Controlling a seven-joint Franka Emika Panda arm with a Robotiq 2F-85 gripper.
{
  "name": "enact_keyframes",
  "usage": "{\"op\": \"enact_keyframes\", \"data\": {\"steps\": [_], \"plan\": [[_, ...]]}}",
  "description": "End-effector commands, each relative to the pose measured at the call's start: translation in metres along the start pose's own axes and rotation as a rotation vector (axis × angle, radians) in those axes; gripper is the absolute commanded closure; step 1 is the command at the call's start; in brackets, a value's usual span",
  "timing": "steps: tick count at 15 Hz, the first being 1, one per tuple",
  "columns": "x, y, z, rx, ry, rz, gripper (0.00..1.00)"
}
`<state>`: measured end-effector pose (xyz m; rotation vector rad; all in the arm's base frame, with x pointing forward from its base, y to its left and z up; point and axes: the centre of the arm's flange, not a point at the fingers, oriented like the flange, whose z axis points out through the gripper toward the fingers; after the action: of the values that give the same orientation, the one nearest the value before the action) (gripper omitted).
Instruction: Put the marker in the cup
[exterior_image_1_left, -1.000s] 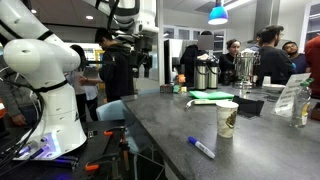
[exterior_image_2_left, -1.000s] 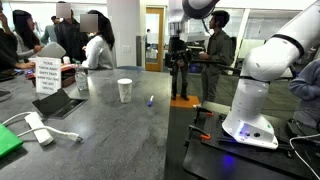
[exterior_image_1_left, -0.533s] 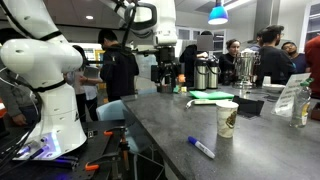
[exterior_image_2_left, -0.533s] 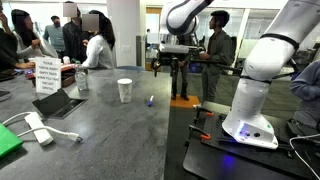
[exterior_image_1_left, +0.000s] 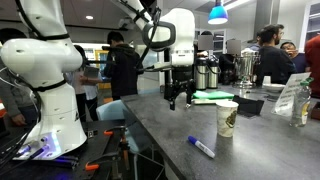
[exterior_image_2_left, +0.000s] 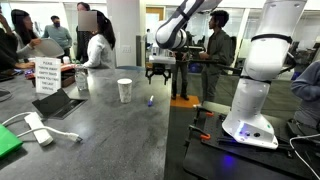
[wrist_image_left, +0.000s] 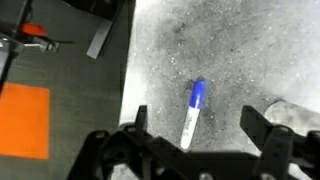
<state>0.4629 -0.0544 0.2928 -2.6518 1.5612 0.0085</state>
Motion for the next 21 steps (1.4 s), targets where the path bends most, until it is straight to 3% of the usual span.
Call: {"op": "enact_keyframes", "data": {"steps": [1,4,8,15,21], "plan": [[-0.002,-0.001,-0.003,0.004,0.004,-0.004,0.00],[-0.004,-0.002,-0.006,0.010,0.008,-0.009,0.00],[0.032,-0.005,0.006,-0.015,0.018,0.054,0.00],[0.103,-0.023,0.061,-0.044,-0.011,0.161,0.00],[0.133,-0.038,0.108,-0.055,-0.045,0.246,0.00]]}}
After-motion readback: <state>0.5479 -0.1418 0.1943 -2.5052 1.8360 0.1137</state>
